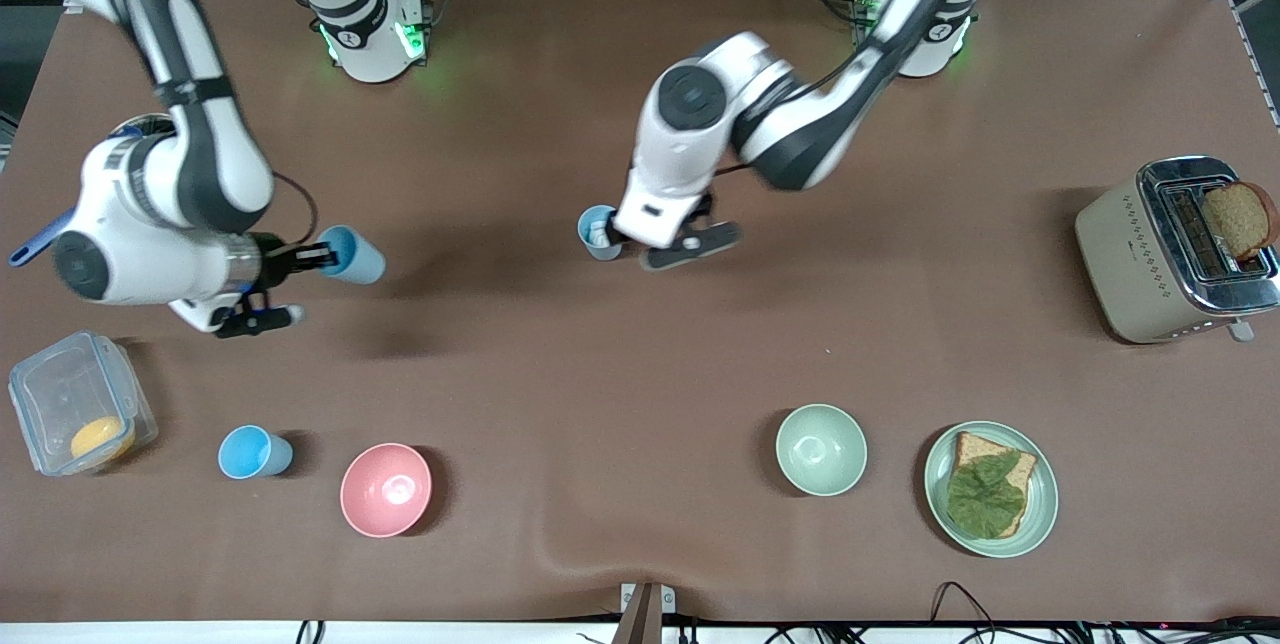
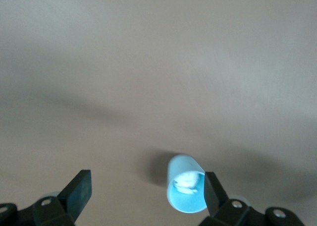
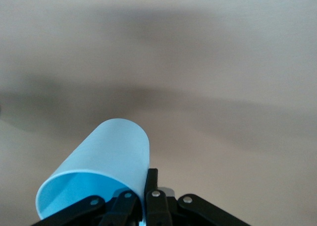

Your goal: Stack blue cups with both arms

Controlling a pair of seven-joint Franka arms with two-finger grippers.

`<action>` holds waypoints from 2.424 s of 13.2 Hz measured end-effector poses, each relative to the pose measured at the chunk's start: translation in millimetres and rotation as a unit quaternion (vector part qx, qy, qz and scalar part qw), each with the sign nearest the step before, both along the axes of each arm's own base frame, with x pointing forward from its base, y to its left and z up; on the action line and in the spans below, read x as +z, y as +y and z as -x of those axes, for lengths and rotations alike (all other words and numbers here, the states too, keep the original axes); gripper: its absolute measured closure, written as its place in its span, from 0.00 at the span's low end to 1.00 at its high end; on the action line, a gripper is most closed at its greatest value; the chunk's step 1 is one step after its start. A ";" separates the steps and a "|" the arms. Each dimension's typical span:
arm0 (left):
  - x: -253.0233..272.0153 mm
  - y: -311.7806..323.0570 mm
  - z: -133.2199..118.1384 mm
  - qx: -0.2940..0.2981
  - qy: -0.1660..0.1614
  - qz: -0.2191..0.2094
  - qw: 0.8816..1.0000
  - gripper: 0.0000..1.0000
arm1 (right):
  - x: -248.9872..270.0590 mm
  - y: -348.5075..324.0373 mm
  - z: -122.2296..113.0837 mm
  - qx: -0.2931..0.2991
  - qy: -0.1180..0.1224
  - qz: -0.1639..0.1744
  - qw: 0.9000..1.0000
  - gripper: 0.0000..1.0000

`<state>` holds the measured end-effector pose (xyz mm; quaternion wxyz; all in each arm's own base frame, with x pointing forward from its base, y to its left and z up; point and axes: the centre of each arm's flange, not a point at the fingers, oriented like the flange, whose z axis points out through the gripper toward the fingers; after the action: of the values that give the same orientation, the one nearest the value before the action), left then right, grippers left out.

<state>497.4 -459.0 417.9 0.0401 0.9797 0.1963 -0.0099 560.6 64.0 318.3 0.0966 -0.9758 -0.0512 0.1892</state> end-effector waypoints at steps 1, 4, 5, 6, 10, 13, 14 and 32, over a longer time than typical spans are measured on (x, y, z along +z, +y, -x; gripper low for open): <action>34.6 30.5 -9.8 0.007 -0.009 -0.011 1.000 0.00 | 3.8 31.3 4.6 -0.011 0.004 0.014 1.000 0.96; 103.2 112.7 -28.2 0.007 -0.020 -0.033 0.999 0.00 | 4.2 112.9 24.2 -0.066 0.031 0.014 0.997 0.96; 117.3 137.6 -32.9 0.007 -0.020 -0.040 0.999 0.00 | 4.6 135.5 30.6 -0.084 0.036 0.016 0.996 0.96; 127.1 160.2 -35.6 0.002 -0.014 -0.049 0.999 0.00 | 5.2 157.4 36.4 -0.099 0.033 0.023 0.994 0.96; 169.9 261.6 -48.5 -0.069 -0.014 -0.065 0.995 0.00 | -2.0 250.7 67.3 -0.160 0.006 0.043 0.986 0.96; 185.2 300.7 -50.7 -0.083 -0.021 -0.069 0.994 0.00 | -9.9 285.4 81.5 -0.186 0.006 0.038 0.982 0.96; 189.7 310.6 -50.8 -0.094 -0.025 -0.070 0.993 0.00 | -10.1 285.0 80.6 -0.189 0.007 0.037 0.981 0.96; 225.2 404.7 -19.3 -0.141 -0.007 -0.041 0.989 0.00 | -30.3 316.9 96.2 -0.205 0.001 0.049 0.977 0.96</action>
<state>516.7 -54.3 643.1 -0.0011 0.9984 0.0562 -0.0007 464.5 380.9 288.0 0.0852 -0.9690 0.1595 0.1683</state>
